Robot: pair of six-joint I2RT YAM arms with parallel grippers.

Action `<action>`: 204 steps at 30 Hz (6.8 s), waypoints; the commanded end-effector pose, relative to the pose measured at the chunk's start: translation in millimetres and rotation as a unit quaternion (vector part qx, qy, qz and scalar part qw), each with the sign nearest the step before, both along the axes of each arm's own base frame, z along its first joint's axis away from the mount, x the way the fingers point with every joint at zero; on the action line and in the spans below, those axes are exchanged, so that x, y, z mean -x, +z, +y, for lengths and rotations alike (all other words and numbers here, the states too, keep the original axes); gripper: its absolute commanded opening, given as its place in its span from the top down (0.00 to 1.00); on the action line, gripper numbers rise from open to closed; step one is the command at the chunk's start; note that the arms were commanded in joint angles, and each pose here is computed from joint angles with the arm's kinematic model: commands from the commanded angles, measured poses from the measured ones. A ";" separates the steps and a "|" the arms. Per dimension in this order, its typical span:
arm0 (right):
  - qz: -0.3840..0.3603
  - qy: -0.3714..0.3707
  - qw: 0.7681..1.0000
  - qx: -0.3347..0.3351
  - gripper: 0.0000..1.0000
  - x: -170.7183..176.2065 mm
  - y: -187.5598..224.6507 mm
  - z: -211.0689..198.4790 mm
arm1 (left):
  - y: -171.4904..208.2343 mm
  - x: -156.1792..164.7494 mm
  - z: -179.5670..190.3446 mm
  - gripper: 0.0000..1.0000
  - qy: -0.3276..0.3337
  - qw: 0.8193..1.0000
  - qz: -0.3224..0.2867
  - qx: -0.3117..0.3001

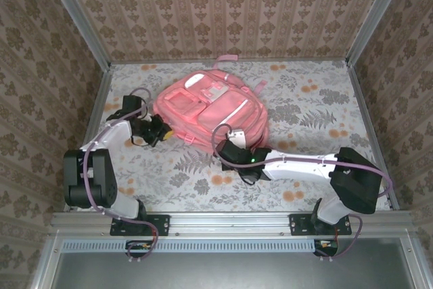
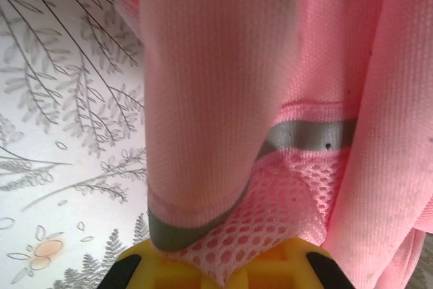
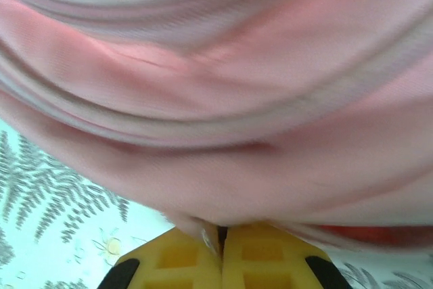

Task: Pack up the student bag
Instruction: Zip the student bag at the center of the table, then reset both arms

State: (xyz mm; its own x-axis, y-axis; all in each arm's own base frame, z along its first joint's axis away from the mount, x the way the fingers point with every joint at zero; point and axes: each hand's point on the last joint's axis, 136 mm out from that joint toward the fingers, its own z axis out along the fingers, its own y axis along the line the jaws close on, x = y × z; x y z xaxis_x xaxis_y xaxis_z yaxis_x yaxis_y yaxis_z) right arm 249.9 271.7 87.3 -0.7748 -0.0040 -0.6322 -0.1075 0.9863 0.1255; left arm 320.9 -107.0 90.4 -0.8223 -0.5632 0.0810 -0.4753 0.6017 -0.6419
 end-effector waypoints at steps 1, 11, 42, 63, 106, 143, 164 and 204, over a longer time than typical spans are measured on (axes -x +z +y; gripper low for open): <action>0.029 -0.040 0.993 0.104 1.00 16.1 -20.0 -64.3 | 14.1 -52.0 59.7 1.00 0.070 0.991 -0.078 -0.080; 0.025 0.007 0.997 0.066 1.00 8.1 -9.9 -33.7 | 25.5 -31.4 31.7 0.47 0.032 0.995 -0.073 -0.064; 0.022 0.054 0.998 0.024 1.00 10.9 -1.2 -14.3 | -4.6 75.6 -151.7 0.58 -0.006 0.999 -0.023 -0.043; 0.034 0.026 0.996 0.076 1.00 -9.3 -15.9 -71.7 | -0.5 117.4 3.9 1.00 0.098 0.980 -0.010 -0.175; 0.067 0.231 0.970 -0.040 1.00 8.8 -10.7 97.2 | 14.0 117.7 -50.3 0.40 0.066 0.996 0.005 -0.057; 0.041 0.053 0.996 0.064 1.00 -111.7 -30.3 -64.6 | 29.7 113.8 -28.7 1.00 0.044 0.987 -0.053 -0.147; 0.037 0.014 0.998 0.049 0.75 -164.4 -10.4 -103.7 | 77.5 88.5 -186.4 0.76 -0.147 0.982 -0.114 -0.034; -0.270 -0.213 0.934 0.097 0.00 -129.6 43.5 -312.9 | 17.3 -80.5 140.2 0.00 -0.016 0.770 -0.349 -0.534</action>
State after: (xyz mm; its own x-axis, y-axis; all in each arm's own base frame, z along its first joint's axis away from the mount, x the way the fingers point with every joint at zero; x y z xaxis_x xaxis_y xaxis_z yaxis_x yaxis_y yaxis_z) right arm 355.5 -46.0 103.7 -0.4407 0.0191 -0.8974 0.3303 0.9331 -0.1424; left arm 370.1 41.3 67.9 -0.6413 -0.0712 -0.7640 -0.2759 0.9505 0.1430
